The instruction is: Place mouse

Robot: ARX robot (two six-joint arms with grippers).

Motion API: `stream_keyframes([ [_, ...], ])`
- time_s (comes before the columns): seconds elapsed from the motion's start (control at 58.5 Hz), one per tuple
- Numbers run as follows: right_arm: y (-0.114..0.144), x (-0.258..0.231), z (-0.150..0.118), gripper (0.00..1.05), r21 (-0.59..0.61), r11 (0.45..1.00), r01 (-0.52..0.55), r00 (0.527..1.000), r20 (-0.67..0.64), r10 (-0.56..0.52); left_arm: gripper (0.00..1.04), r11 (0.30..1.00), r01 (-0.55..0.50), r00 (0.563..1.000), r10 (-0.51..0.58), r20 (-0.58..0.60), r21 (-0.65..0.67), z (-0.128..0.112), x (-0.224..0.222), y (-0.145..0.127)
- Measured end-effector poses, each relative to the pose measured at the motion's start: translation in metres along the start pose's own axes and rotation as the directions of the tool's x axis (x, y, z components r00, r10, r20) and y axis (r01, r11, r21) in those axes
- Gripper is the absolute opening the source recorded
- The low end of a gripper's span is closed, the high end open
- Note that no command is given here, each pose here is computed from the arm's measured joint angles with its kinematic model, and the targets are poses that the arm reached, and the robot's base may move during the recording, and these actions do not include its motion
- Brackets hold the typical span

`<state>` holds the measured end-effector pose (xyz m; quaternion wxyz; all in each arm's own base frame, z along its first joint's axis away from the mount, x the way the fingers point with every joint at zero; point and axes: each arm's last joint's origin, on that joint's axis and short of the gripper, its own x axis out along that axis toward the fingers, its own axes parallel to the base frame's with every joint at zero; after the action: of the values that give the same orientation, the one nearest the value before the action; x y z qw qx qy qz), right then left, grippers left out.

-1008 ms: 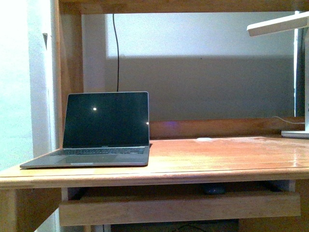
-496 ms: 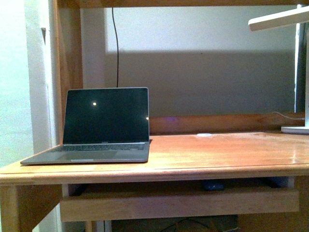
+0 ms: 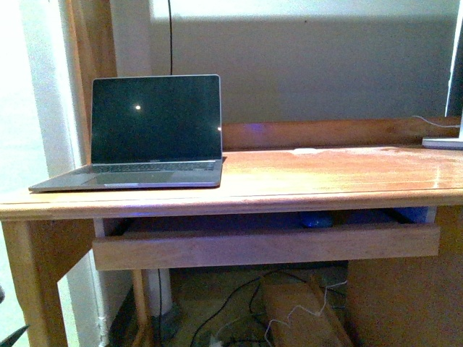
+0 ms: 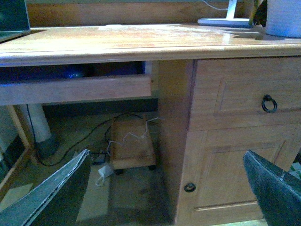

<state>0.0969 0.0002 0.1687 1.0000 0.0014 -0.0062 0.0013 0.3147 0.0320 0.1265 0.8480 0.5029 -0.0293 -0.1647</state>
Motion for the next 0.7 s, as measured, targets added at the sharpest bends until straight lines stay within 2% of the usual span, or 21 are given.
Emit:
stream_keyframes([
  [0.273,0.0,0.0,0.0,0.97,0.0,1.0,0.0,1.0,0.0,0.0,0.97,0.985,-0.013,0.997,0.001,0.071,0.173,-0.004,0.058,0.011],
  [0.701,0.0,0.0,0.0,0.97,0.0,1.0,0.0,1.0,0.0,0.0,0.97,0.976,0.045,0.986,-0.077,0.145,0.211,0.003,0.12,-0.001],
])
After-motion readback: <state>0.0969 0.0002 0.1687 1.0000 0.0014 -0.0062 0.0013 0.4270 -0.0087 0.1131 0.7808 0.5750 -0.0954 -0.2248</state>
